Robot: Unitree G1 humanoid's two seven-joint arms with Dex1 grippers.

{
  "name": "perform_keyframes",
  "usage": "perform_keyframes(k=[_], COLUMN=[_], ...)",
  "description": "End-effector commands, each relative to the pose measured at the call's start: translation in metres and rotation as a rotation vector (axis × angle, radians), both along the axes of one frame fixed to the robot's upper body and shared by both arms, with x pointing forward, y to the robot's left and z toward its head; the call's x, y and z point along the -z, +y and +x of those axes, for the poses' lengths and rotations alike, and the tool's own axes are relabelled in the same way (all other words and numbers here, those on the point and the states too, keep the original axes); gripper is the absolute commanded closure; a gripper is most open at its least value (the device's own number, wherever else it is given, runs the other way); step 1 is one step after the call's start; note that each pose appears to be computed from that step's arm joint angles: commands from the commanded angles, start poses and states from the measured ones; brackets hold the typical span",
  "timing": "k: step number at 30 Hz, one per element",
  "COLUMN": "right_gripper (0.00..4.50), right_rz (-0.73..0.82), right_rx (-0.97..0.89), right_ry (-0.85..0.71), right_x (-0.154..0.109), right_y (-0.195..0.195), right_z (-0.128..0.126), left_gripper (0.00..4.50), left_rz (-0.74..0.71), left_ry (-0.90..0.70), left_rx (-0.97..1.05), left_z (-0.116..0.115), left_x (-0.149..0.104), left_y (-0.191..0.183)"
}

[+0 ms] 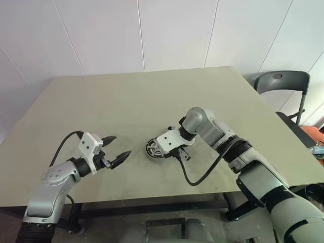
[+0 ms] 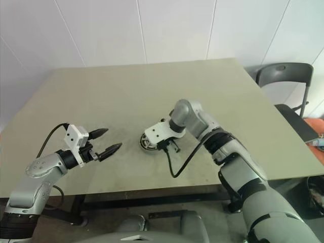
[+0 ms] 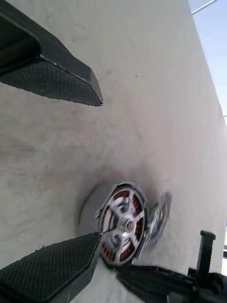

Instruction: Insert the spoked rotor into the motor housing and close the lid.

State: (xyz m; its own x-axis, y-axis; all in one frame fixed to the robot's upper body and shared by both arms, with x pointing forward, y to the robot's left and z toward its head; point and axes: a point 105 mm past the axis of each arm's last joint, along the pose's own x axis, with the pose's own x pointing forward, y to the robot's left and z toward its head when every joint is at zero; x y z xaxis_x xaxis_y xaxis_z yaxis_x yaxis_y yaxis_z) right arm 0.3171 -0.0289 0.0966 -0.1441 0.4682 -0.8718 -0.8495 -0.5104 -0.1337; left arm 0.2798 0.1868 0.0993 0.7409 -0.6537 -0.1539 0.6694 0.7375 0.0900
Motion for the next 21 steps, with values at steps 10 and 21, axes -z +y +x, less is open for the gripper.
perform_keyframes(k=[10, 21], right_gripper=[4.47, 2.19], right_rz=[0.026, 0.091], right_rx=[0.11, 0.137], right_ry=[0.094, 0.12], right_x=[-0.019, -0.037], right_y=[0.02, 0.014], right_z=[-0.015, -0.015], left_gripper=[0.0, 0.0], left_rz=[0.005, -0.001], left_ry=[-0.049, -0.043], left_rx=[-0.019, -0.018], left_z=[0.003, 0.003], left_x=[-0.01, -0.009], left_y=[0.002, 0.002])
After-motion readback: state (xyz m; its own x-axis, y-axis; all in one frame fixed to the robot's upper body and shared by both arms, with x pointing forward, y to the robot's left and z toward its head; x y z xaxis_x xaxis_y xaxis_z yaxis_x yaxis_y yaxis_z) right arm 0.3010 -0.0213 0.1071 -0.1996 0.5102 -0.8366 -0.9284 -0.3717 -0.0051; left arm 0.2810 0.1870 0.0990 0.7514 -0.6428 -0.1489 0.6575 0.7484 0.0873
